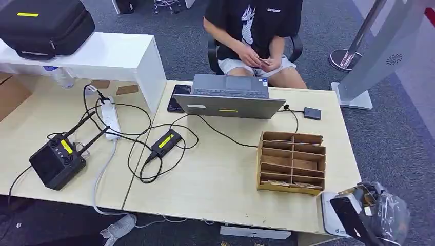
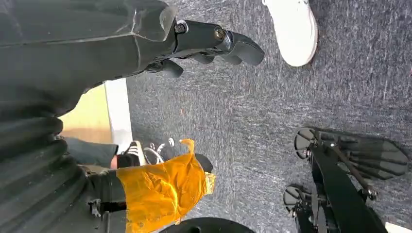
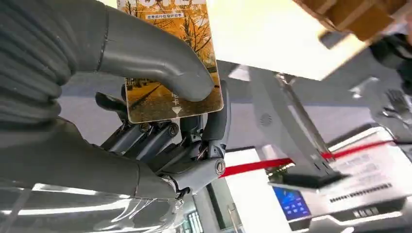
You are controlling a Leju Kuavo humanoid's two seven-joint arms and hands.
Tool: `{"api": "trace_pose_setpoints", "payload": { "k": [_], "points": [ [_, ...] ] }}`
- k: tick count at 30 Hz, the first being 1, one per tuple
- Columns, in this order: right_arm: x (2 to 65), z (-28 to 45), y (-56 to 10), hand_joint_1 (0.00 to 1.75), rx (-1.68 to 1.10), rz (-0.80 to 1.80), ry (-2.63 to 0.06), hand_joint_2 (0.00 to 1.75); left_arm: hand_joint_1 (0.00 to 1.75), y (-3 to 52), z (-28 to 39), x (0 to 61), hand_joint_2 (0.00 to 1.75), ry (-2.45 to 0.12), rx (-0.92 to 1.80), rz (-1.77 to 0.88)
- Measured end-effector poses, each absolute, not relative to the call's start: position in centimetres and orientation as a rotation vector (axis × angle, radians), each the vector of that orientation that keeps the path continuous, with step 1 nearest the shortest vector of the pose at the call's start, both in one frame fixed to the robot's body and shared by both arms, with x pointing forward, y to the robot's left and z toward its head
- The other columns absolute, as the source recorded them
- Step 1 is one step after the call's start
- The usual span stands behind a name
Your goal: Pass the card to the sensor for recognition and then transmit it.
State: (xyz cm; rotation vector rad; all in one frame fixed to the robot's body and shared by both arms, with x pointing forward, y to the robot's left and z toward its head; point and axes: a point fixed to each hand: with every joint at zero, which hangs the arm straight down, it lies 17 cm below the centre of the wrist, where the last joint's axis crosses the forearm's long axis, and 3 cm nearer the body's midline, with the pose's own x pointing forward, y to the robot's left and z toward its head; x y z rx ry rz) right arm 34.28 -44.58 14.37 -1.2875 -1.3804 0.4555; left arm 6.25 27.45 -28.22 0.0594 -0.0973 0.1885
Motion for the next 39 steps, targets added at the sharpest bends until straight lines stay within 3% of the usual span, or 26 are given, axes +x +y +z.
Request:
{"api": "trace_pose_setpoints", "payload": {
  "k": [25, 31, 39],
  "points": [
    [36.9, 6.3, -42.7, 1.75, -1.124, 0.756, -1.136, 1.75, 0.0, 27.5, -28.2, 6.3, 1.75, -0.1, 0.048, 0.177],
    [37.2, 7.3, -42.1, 1.75, -1.101, 0.713, -1.211, 1.75, 0.0, 27.6, -28.2, 6.3, 1.75, -0.101, 0.051, 0.187],
    [37.6, 14.6, -40.2, 1.75, -1.125, 0.61, -1.465, 1.75, 0.0, 27.7, -28.2, 6.3, 1.75, -0.1, 0.058, 0.212]
  ]
}}
